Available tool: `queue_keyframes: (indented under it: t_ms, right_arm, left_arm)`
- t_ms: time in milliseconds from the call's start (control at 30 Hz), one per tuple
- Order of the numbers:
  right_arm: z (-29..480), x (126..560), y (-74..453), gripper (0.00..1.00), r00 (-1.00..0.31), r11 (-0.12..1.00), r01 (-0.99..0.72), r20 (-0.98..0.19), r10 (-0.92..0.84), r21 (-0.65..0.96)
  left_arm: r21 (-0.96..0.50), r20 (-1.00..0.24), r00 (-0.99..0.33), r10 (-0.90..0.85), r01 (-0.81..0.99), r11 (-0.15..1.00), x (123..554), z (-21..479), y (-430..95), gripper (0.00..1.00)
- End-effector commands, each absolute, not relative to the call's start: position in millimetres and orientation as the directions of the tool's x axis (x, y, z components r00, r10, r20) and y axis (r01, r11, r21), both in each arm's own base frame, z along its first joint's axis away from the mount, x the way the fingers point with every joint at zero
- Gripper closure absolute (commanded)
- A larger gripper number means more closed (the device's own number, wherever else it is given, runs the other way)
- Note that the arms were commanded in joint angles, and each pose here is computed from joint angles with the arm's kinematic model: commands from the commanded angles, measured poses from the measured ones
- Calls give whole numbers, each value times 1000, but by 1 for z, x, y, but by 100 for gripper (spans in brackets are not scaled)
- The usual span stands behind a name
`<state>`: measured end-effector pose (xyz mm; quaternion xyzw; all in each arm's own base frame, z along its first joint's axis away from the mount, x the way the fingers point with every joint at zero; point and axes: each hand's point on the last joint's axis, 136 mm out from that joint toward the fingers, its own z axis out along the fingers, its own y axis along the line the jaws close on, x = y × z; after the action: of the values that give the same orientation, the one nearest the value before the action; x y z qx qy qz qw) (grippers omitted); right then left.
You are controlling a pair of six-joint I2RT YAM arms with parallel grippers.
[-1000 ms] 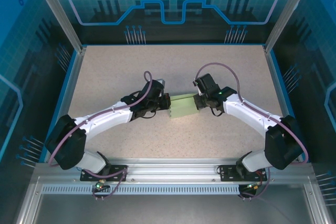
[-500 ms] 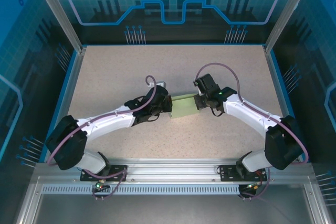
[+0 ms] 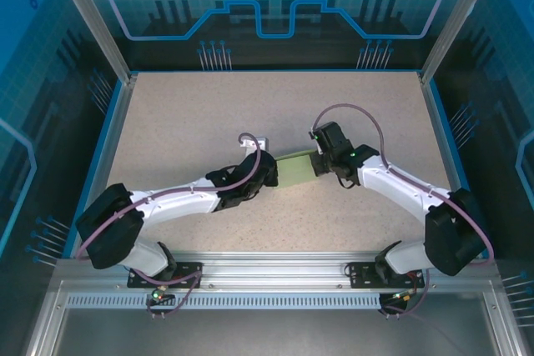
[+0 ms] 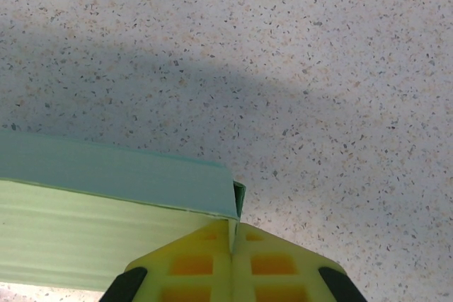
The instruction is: Fold the paper box
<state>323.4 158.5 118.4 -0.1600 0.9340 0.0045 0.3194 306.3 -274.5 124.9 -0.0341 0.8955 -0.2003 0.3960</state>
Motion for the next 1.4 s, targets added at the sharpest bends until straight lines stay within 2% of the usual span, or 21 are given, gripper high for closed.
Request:
queue_keyframes:
  t_ms: [0,233,733,1167,1367]
  right_arm:
    - [99,307,165,100,-747,924,-376,-565,-351,-76]
    - [88,302,164,100,-741,921,-383,-571,-353,-72]
    - [88,296,158,100,-738,923,-372,-572,-357,-95]
    - [89,296,160,100,-741,923,-371,-566,-361,-103]
    - [89,295,160,100,-741,922,-372,-565,-364,-105]
  left_arm:
    - [-312,-638,-764,-98,140,940,282,78,-275,97]
    - [-327,-654,-751,-90,174,929,283,83,-281,93]
    - [-365,-692,-714,-103,223,904,284,122,-285,69]
    - [-357,-727,-676,-116,229,905,283,151,-268,45]
    - [-463,-688,-695,-207,202,863,293,164,-256,37]
